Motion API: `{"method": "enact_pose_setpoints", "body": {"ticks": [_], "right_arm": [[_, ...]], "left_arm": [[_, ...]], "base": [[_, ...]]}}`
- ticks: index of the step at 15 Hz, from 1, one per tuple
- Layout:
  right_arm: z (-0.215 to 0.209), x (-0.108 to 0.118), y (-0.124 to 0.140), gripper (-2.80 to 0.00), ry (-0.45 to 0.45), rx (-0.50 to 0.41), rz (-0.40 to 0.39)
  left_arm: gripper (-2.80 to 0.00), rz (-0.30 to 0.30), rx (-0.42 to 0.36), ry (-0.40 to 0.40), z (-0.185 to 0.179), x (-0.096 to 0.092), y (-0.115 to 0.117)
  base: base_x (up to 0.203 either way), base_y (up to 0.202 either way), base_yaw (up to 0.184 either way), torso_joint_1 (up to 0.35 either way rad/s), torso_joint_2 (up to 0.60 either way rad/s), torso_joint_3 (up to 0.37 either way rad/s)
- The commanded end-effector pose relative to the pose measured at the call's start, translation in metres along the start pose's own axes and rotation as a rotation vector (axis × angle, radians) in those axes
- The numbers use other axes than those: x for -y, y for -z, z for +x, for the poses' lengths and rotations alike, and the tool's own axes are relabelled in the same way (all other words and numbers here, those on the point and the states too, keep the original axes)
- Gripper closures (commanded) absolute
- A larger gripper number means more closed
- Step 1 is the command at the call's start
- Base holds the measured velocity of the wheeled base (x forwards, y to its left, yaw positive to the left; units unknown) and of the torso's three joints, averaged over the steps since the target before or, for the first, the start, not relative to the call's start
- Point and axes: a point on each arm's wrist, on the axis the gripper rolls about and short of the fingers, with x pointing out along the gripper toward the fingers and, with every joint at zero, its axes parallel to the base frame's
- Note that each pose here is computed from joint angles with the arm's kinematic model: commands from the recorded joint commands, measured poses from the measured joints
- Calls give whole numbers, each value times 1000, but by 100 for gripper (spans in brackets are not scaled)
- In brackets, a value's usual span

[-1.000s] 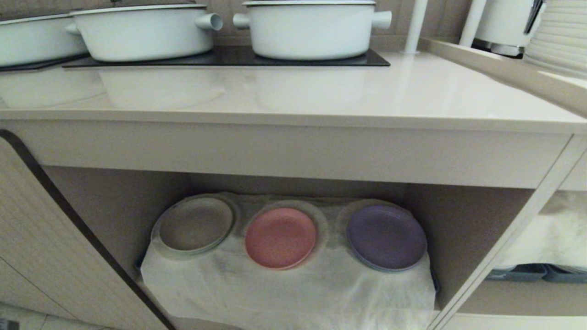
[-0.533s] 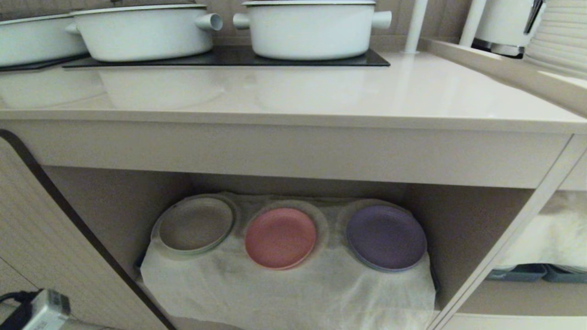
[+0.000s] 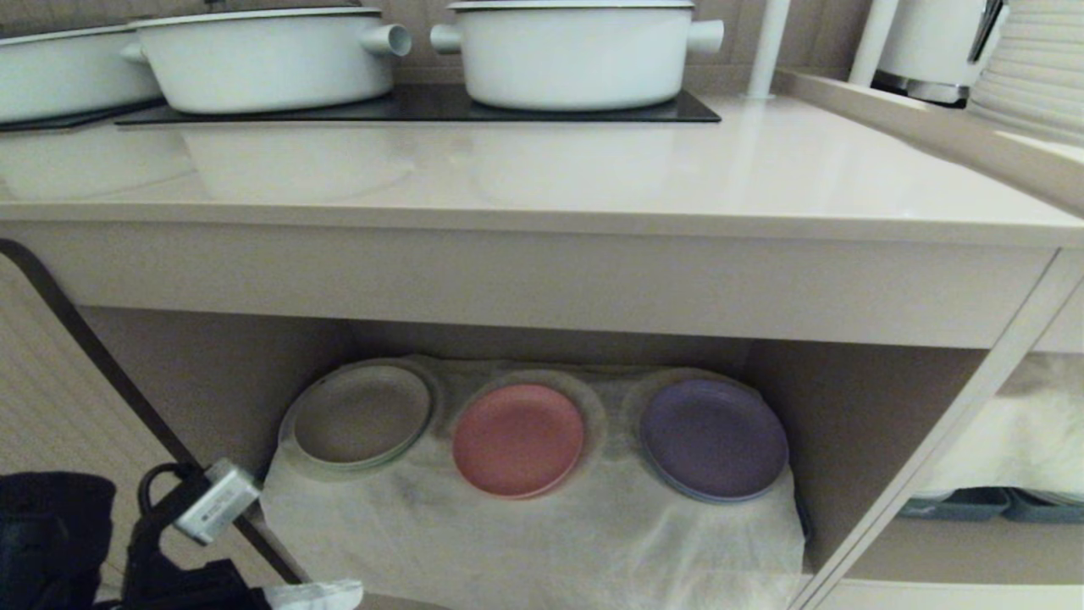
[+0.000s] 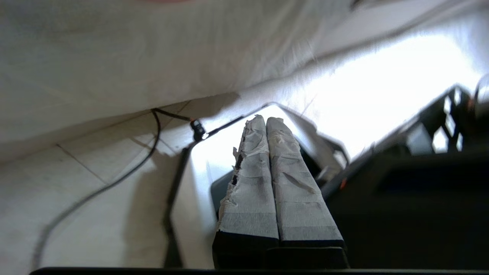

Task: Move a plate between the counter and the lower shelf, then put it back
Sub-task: Pick up the plate in the cupboard

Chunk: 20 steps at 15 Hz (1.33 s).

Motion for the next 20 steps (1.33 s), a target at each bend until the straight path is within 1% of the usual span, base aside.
{"method": "enact_pose_setpoints", "body": {"ticks": [1,2,3,4,6,8,10,11,12,14,16,19,20], "right_arm": [[0,0,0,0,0,0,0],[0,0,0,0,0,0,0],[0,0,0,0,0,0,0],[0,0,0,0,0,0,0],[0,0,0,0,0,0,0],[0,0,0,0,0,0,0],[0,0,0,0,0,0,0],[0,0,0,0,0,0,0],[0,0,0,0,0,0,1],[0,0,0,0,0,0,2],[0,0,0,0,0,0,0],[0,0,0,0,0,0,0],[0,0,0,0,0,0,0]], "left_arm": [[0,-115,-32,-59,26,8,-7],[0,-154,-15,-91,32,16,-9],[0,-208,22,-136,38,20,-12],[0,-261,49,-158,41,21,-14],[0,-354,54,-180,46,20,-14],[0,-412,70,-214,48,18,-14],[0,-517,73,-234,56,17,-16],[0,-576,94,-242,60,17,-21],[0,-608,110,-241,64,19,-26],[0,-627,104,-249,74,19,-31],[0,-660,88,-260,90,17,-37],[0,-707,60,-302,112,12,-39],[0,-717,61,-312,116,11,-39]], "base": [[0,0,0,0,0,0],[0,0,0,0,0,0],[0,0,0,0,0,0],[0,0,0,0,0,0],[0,0,0,0,0,0],[0,0,0,0,0,0],[0,0,0,0,0,0],[0,0,0,0,0,0],[0,0,0,0,0,0],[0,0,0,0,0,0],[0,0,0,0,0,0],[0,0,0,0,0,0],[0,0,0,0,0,0]]}}
